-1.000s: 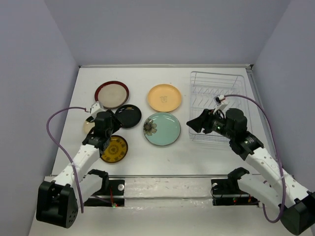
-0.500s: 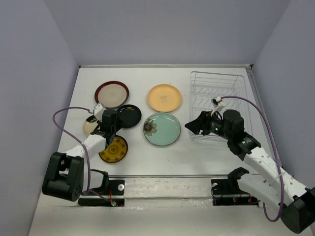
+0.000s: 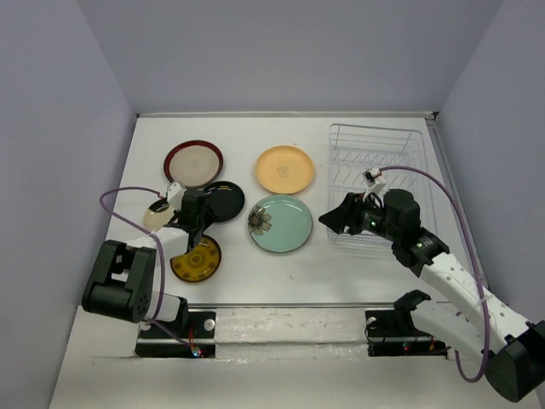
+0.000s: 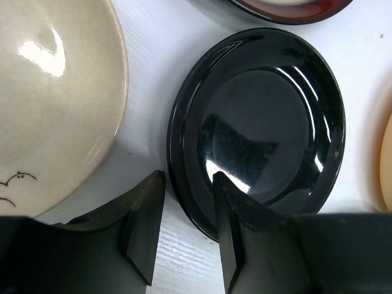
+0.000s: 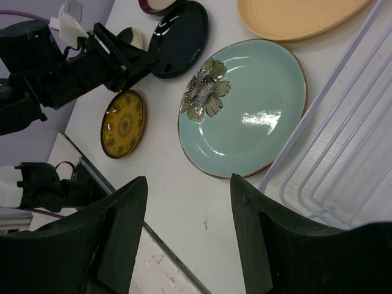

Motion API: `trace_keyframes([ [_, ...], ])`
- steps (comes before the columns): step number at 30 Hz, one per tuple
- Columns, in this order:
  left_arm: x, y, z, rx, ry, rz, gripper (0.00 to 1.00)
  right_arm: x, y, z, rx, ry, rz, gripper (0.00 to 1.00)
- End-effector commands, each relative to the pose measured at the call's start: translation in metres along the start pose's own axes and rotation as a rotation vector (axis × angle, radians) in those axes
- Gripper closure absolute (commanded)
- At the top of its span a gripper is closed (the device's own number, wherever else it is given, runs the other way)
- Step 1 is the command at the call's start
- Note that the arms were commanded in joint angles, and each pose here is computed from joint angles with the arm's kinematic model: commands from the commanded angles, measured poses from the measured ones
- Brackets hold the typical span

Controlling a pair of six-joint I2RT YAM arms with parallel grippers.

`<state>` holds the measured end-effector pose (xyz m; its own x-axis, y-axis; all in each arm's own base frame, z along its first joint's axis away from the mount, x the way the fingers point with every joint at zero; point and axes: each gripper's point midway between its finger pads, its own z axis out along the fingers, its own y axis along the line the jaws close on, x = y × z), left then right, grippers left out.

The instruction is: Load the plates into the dish rack

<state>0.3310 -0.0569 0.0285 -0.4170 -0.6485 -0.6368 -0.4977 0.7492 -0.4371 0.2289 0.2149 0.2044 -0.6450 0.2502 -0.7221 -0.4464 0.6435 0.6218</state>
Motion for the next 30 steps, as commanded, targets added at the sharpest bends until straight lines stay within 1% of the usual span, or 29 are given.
trace_keyframes([
  [1,-0.016,-0.004,0.004,0.018,-0.066,-0.051,0.54,-0.021,0.018,-0.001,-0.058,-0.054,-0.063,0.38],
  [5,-0.02,-0.003,0.006,0.024,-0.077,-0.058,0.66,-0.02,0.018,0.003,-0.063,-0.04,-0.051,0.38],
  [8,-0.022,-0.003,0.004,0.047,-0.091,-0.074,0.73,-0.021,0.018,0.003,-0.059,-0.044,-0.043,0.38],
  [9,-0.023,-0.003,0.003,0.052,-0.096,-0.084,0.77,-0.022,0.021,0.002,-0.066,-0.046,-0.042,0.38],
  [12,-0.024,0.002,0.001,0.057,-0.115,-0.095,0.78,-0.028,0.027,-0.004,-0.073,-0.062,-0.047,0.38],
  [13,-0.023,0.005,0.0,0.055,-0.116,-0.098,0.8,-0.03,0.028,-0.005,-0.069,-0.068,-0.048,0.38],
  [16,-0.024,0.009,-0.001,0.057,-0.123,-0.101,0.93,-0.034,0.03,-0.007,-0.064,-0.076,-0.041,0.38],
  [17,-0.024,0.01,-0.001,0.057,-0.122,-0.102,0.95,-0.035,0.03,-0.007,-0.065,-0.077,-0.039,0.38],
  [19,-0.023,0.009,-0.001,0.073,-0.115,-0.11,0.94,-0.036,0.032,-0.008,-0.069,-0.079,-0.031,0.39],
  [21,-0.025,0.011,0.0,0.072,-0.112,-0.116,0.85,-0.037,0.034,-0.008,-0.073,-0.079,-0.023,0.39],
  [22,-0.025,0.01,0.0,0.081,-0.103,-0.115,0.79,-0.037,0.033,-0.008,-0.072,-0.08,-0.02,0.39],
  [23,-0.025,0.012,0.0,0.08,-0.102,-0.113,0.66,-0.037,0.033,-0.008,-0.071,-0.081,-0.018,0.39],
  [26,-0.024,0.01,0.0,0.1,-0.082,-0.109,0.53,-0.037,0.033,-0.008,-0.07,-0.08,-0.016,0.39],
  [30,-0.026,0.007,0.001,0.108,-0.08,-0.102,0.53,-0.037,0.033,-0.005,-0.071,-0.076,-0.015,0.39],
])
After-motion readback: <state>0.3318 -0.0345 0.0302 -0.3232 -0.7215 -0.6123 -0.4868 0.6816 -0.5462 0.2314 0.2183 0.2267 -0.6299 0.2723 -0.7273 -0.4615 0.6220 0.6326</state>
